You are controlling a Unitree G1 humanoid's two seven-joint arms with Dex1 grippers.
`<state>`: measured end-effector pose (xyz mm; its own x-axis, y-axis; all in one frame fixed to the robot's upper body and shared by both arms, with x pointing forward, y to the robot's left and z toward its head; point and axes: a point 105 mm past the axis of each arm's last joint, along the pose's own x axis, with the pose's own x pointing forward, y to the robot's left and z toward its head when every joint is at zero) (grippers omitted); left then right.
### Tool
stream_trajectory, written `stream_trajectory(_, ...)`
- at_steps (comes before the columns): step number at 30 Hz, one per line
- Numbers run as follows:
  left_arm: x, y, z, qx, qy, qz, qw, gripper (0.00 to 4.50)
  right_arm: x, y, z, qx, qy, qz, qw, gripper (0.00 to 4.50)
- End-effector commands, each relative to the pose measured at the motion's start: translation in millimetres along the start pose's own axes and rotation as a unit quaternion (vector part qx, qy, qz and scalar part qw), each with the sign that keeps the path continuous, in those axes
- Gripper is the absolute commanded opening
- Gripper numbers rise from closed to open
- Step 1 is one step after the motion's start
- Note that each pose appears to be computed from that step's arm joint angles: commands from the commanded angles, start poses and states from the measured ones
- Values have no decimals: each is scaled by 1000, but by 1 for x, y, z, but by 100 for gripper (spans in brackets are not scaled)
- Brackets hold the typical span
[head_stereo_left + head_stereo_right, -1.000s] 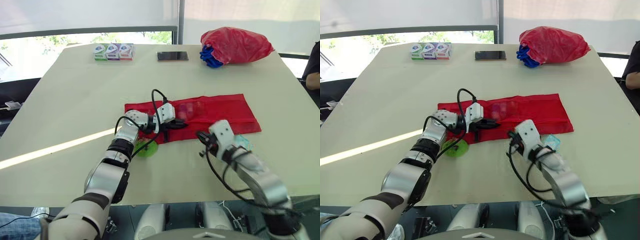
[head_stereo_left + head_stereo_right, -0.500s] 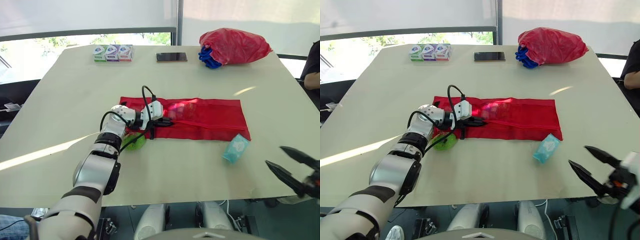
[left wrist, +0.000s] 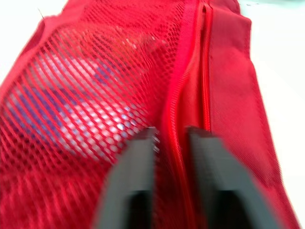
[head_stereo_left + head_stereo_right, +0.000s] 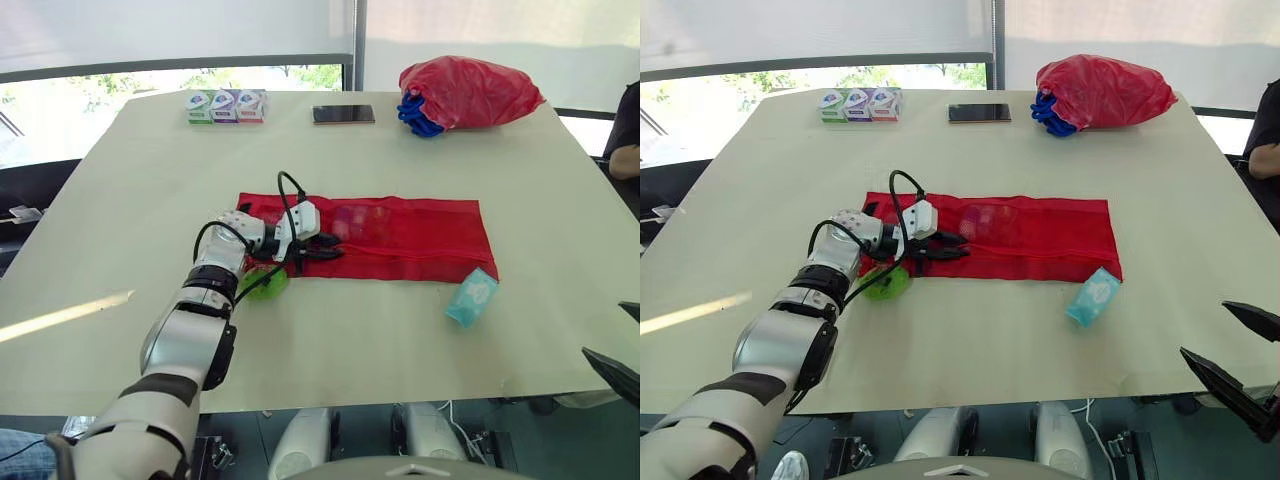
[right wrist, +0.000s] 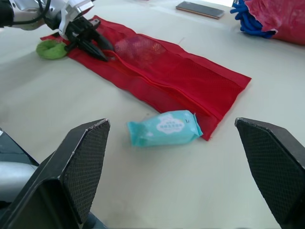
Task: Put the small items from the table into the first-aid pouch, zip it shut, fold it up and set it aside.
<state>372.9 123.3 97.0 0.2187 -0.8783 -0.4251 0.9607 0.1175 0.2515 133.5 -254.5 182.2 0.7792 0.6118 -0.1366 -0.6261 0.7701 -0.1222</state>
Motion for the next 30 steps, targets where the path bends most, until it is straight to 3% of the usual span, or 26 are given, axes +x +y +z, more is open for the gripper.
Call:
stream_trajectory(1, -11, 5, 6, 8, -8, 15, 1000, 326, 9, 10, 10, -5, -14, 27, 1000, 450)
stream_trajectory(3, -15, 5, 8, 16, -9, 14, 1000, 424, 12, 12, 11, -2, -15, 32, 999, 450)
stream_trajectory(4, -17, 5, 9, 19, -10, 12, 1000, 446, 13, 14, 11, -1, -14, 34, 999, 450)
stream_trajectory(10, -12, 5, 47, 57, -53, -14, 997, 446, 20, 17, 15, 0, -26, 37, 999, 450)
stream_trajectory(16, 31, 2, 89, 90, -96, -14, 991, 446, 28, 18, 15, -3, -37, 31, 999, 450)
stream_trajectory(30, 131, -12, 102, 96, -67, 0, 993, 446, 34, 9, 15, -33, -46, -47, 997, 450)
